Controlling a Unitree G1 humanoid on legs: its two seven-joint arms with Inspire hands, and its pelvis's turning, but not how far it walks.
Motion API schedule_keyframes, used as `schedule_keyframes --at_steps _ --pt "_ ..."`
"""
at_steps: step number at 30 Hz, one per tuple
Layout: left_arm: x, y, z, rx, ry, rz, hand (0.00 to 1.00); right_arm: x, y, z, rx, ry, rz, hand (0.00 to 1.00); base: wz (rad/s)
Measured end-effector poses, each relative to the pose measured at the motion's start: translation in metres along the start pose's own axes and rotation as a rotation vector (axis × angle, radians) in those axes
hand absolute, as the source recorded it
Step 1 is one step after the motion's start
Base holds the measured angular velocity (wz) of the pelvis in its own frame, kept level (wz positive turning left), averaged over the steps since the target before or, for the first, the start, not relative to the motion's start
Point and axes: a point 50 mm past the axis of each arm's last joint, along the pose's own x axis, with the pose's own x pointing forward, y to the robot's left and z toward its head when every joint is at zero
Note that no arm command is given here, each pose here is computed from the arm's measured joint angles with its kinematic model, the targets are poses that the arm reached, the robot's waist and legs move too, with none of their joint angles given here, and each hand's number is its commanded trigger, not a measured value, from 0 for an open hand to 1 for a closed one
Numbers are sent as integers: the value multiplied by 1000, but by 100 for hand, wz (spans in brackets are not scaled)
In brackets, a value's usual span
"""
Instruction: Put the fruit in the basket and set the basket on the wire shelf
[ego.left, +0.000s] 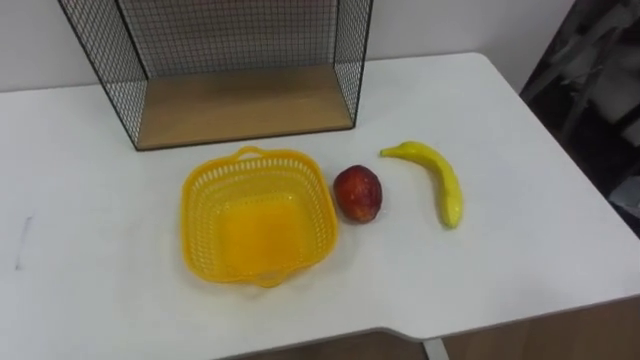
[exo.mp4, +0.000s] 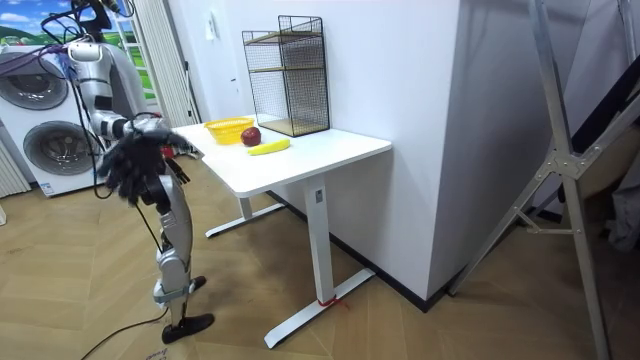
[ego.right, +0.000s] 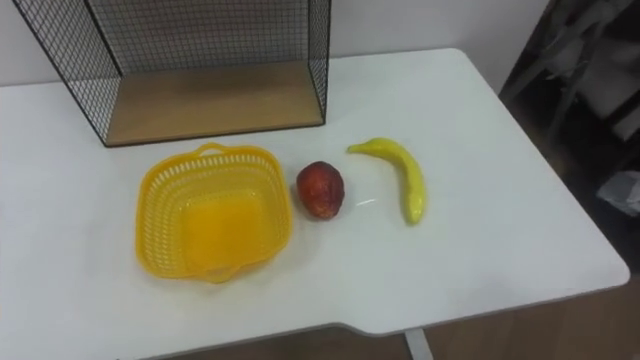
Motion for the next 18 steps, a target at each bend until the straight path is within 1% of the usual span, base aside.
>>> schedule_keyframes --at_steps 1,2,4,5,6,7,14,16,18 --pt "0 -3 1 13 -7 -8 0 -8 9 9 -2 -75 60 0 0" --pt "0 -4 1 19 -9 -11 0 -12 13 12 -2 -102 91 0 4" --pt "1 -6 6 38 -25 -22 0 -27 28 21 -8 -192 217 0 0" --pt "1 -7 7 42 -31 -25 0 -31 31 22 -5 -205 250 0 0" --pt "1 -9 8 49 -41 -32 0 -39 36 23 -12 -227 313 0 0" --pt "1 -11 8 55 -44 -41 0 -46 41 24 -9 -233 371 0 0" --pt "-1 -16 4 87 -37 -73 0 -73 58 15 -34 -210 615 0 1" --pt "-1 -20 4 108 -39 -105 0 -87 66 9 -49 -189 737 0 8" --pt "-1 -23 6 115 -43 -124 0 -97 70 4 -65 -173 830 0 2"
